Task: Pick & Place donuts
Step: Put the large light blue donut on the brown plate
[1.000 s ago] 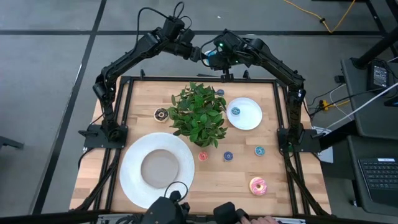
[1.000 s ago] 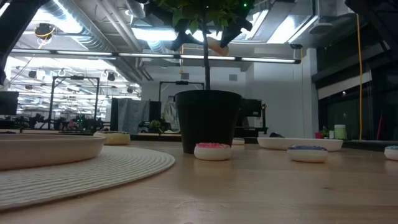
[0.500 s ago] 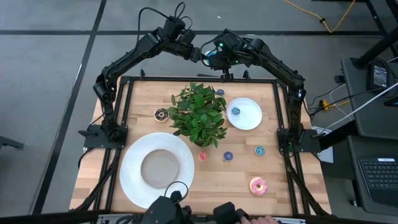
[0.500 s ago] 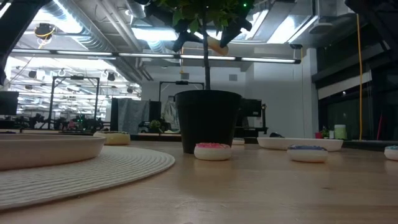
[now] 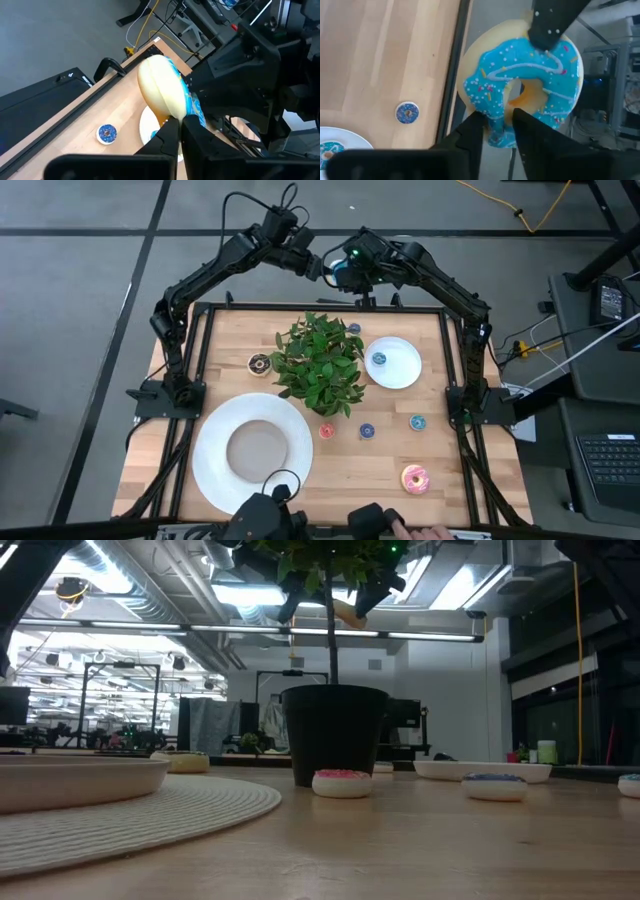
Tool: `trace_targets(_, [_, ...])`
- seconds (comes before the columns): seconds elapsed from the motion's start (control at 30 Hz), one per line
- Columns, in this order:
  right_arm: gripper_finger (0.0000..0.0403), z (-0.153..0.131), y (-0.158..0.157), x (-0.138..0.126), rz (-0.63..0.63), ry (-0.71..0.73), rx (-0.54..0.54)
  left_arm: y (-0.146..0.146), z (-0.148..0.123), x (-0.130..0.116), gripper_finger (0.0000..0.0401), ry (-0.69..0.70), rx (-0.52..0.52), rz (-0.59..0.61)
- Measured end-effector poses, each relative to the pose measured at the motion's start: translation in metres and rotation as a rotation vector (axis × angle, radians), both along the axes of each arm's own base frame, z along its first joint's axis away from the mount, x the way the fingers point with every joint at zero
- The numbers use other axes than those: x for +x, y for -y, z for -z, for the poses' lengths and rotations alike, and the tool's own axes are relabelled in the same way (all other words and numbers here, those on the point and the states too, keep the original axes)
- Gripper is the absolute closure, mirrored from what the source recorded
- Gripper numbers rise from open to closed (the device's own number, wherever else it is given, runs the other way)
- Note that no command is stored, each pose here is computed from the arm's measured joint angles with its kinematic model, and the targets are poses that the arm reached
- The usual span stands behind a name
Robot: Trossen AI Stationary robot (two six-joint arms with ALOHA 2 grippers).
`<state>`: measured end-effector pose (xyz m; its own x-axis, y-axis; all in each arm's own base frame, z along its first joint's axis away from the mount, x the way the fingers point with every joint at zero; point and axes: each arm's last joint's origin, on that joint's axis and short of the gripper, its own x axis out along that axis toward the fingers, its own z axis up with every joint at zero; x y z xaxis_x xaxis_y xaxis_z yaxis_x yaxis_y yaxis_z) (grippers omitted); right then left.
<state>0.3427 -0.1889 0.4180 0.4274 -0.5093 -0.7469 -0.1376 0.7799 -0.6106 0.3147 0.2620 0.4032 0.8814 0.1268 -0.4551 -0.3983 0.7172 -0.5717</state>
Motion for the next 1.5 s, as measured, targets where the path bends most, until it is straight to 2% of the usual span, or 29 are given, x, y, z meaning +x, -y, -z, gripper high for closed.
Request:
trace_targets(0.2, [0.0224,-0.010,-0.006,-0.006,0.027,0.012,-0.040,-0.009,0.000,-0.008,0.0398,0.004,-0.015,-0.028])
trace_targets(0.37, [0.0199,-0.022,-0.010,-0.017,0.065,0.024,-0.089,-0.018,0.001,-0.018,0.0398,0.003,-0.049,-0.039])
trace_targets(0.53, [0.0196,-0.035,-0.014,-0.030,0.126,0.048,-0.137,-0.025,0.004,-0.031,0.0398,-0.030,-0.081,-0.060])
trace_targets(0.73, [0.0195,-0.045,-0.017,-0.042,0.265,0.109,-0.153,-0.028,0.000,-0.052,0.0398,-0.052,-0.100,-0.034])
trace_targets(1.1, [0.0195,-0.042,-0.013,-0.051,0.448,0.193,-0.052,-0.029,-0.016,-0.108,0.0398,-0.061,-0.089,0.000])
trace_targets(1.3, [0.0195,-0.042,-0.012,-0.052,0.525,0.257,-0.011,-0.029,-0.016,-0.126,0.0399,-0.069,-0.108,0.020])
trace_targets(1.5, [0.0195,-0.042,-0.011,-0.052,0.534,0.262,-0.008,-0.029,-0.012,-0.138,0.0399,-0.119,-0.127,0.022])
